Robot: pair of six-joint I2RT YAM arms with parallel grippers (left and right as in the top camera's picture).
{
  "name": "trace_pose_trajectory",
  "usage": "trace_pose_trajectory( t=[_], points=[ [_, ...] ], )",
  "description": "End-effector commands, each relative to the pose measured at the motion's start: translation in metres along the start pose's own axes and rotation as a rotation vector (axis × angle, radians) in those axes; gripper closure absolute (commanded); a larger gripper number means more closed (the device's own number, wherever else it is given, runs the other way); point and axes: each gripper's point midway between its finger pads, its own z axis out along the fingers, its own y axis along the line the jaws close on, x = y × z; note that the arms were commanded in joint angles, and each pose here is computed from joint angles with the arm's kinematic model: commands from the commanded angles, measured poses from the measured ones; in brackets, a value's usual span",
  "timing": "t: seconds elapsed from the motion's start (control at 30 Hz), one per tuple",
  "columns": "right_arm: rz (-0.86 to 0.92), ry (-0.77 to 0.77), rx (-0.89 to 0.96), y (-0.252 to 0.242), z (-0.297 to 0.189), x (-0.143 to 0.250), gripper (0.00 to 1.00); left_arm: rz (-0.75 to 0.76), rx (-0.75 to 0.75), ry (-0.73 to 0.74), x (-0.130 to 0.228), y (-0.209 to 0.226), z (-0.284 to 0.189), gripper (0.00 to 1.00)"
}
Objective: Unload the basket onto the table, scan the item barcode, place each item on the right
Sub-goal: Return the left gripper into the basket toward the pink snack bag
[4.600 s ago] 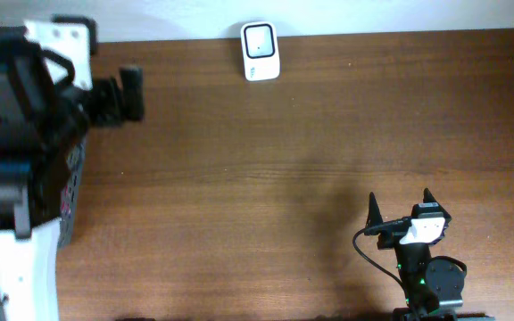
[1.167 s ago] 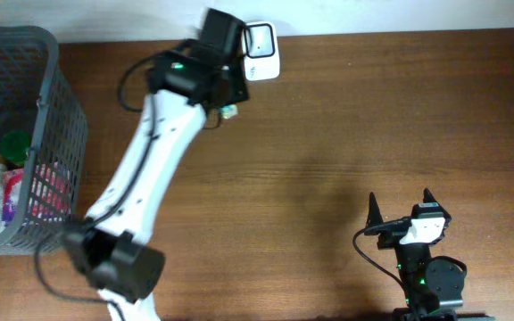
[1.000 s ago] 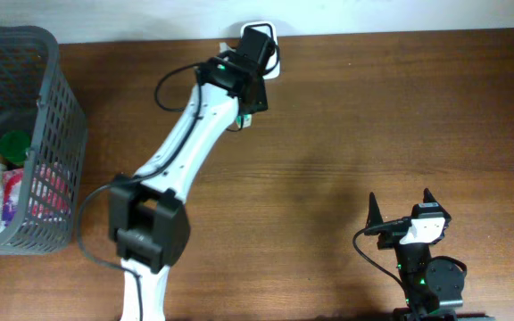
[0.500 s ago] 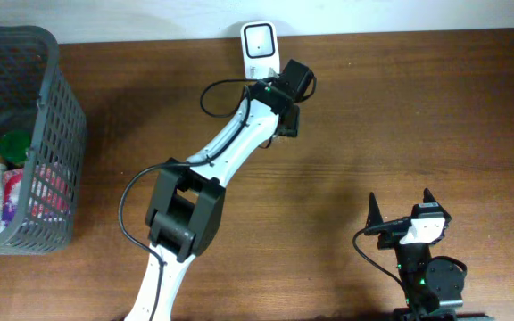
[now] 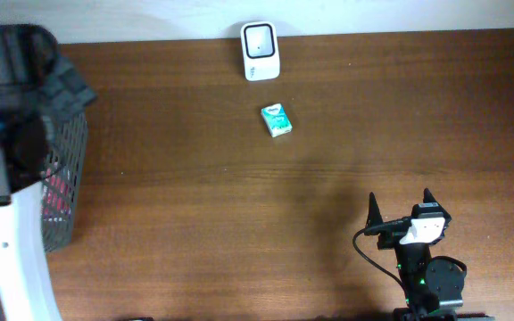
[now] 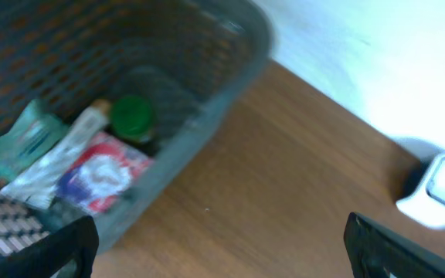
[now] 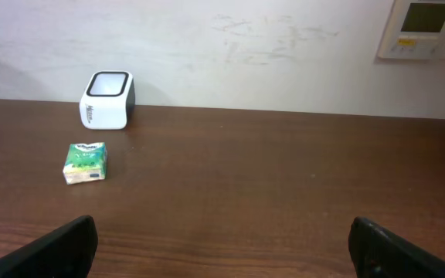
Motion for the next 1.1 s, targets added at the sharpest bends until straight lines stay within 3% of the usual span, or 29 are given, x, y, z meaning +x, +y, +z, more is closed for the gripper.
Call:
trace_pose_trajectory(
  t=[0.0, 0.1, 0.23, 0.27, 0.3, 0.53, 0.57, 0.6, 0.77, 1.07],
  points=[
    [0.007, 0.006, -0.004, 0.001, 0.000, 0.004, 0.01, -0.261, -0.172, 0.013, -0.018, 0.082, 0.021, 0.01],
    [0.007, 0.006, -0.004, 0.001, 0.000, 0.004, 0.01, -0.399, -0.247, 0.067, -0.020, 0.127, 0.049, 0.01],
    [0.007, 0.006, -0.004, 0.001, 0.000, 0.004, 0.01, -0.454, -0.361, 0.169, -0.010, 0.165, 0.096, 0.01],
    [0.007, 0.006, -0.004, 0.001, 0.000, 0.004, 0.01, -0.453, -0.378, 0.238, 0.002, 0.168, 0.112, 0.04],
    [0.007, 0.006, -0.004, 0.001, 0.000, 0.004, 0.01, -0.450, -0.393, 0.299, 0.013, 0.169, 0.128, 0.13],
    [0.007, 0.006, -0.004, 0.001, 0.000, 0.004, 0.01, -0.412, -0.453, 0.572, 0.070, 0.168, 0.205, 0.15],
    [0.007, 0.006, -0.004, 0.001, 0.000, 0.004, 0.01, -0.406, -0.461, 0.595, 0.076, 0.168, 0.214, 0.32],
    [0.007, 0.006, -0.004, 0.001, 0.000, 0.004, 0.01, -0.403, -0.470, 0.620, 0.083, 0.169, 0.221, 0.44],
    [0.007, 0.006, -0.004, 0.001, 0.000, 0.004, 0.01, -0.377, -0.494, 0.701, 0.108, 0.168, 0.256, 0.33],
    [0.007, 0.006, -0.004, 0.001, 0.000, 0.004, 0.01, -0.325, -0.514, 0.781, 0.142, 0.159, 0.296, 0.27]
  ],
)
